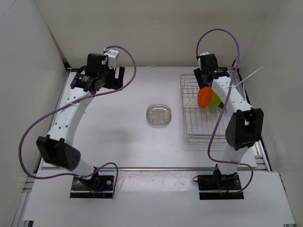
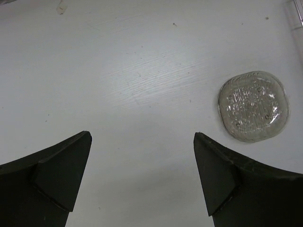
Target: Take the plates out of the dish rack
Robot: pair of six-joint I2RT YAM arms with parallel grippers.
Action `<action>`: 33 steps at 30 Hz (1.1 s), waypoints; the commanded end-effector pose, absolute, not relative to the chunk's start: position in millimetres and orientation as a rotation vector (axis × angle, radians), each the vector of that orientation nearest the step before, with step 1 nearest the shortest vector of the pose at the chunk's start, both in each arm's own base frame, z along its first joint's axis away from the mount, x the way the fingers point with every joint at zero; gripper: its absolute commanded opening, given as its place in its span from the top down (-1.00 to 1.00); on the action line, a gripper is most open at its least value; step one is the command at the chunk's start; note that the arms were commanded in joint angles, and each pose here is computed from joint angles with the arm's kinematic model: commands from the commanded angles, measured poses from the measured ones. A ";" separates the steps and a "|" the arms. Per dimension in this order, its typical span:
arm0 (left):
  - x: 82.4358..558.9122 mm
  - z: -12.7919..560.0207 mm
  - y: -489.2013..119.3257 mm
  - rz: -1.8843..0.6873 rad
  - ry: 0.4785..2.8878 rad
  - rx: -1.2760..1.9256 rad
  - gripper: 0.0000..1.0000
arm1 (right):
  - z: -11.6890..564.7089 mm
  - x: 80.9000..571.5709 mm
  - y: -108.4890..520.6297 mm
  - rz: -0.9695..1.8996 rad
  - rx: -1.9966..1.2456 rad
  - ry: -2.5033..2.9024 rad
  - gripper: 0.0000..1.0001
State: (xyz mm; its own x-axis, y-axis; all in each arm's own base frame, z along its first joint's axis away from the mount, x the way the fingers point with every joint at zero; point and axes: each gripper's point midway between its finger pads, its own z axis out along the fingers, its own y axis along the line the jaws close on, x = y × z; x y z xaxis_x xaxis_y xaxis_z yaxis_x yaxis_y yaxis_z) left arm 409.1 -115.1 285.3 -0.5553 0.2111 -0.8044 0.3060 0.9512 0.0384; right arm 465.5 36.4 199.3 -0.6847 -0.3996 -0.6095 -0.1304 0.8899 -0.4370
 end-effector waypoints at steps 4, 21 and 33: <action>377.3 316.5 -97.1 -0.087 2.105 0.310 -1.00 | 212.1 493.4 12.7 -0.576 -0.334 2.247 -0.36; 377.2 316.5 -87.9 -0.053 2.107 0.271 -1.00 | 163.2 484.9 12.3 -0.584 -0.387 2.342 -0.07; 377.4 323.7 -80.6 -0.044 2.091 0.249 -1.00 | 155.6 480.3 10.3 -0.595 -0.381 2.361 0.53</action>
State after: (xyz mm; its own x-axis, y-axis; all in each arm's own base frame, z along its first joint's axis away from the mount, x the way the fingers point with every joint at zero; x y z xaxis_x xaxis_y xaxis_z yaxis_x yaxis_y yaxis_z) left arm 381.6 -88.4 305.2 -0.5265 0.1831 -0.8302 0.2251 0.9717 0.0716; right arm 474.5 10.6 154.4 -0.7473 -0.4251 -0.5107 -0.1405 0.8523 -0.5038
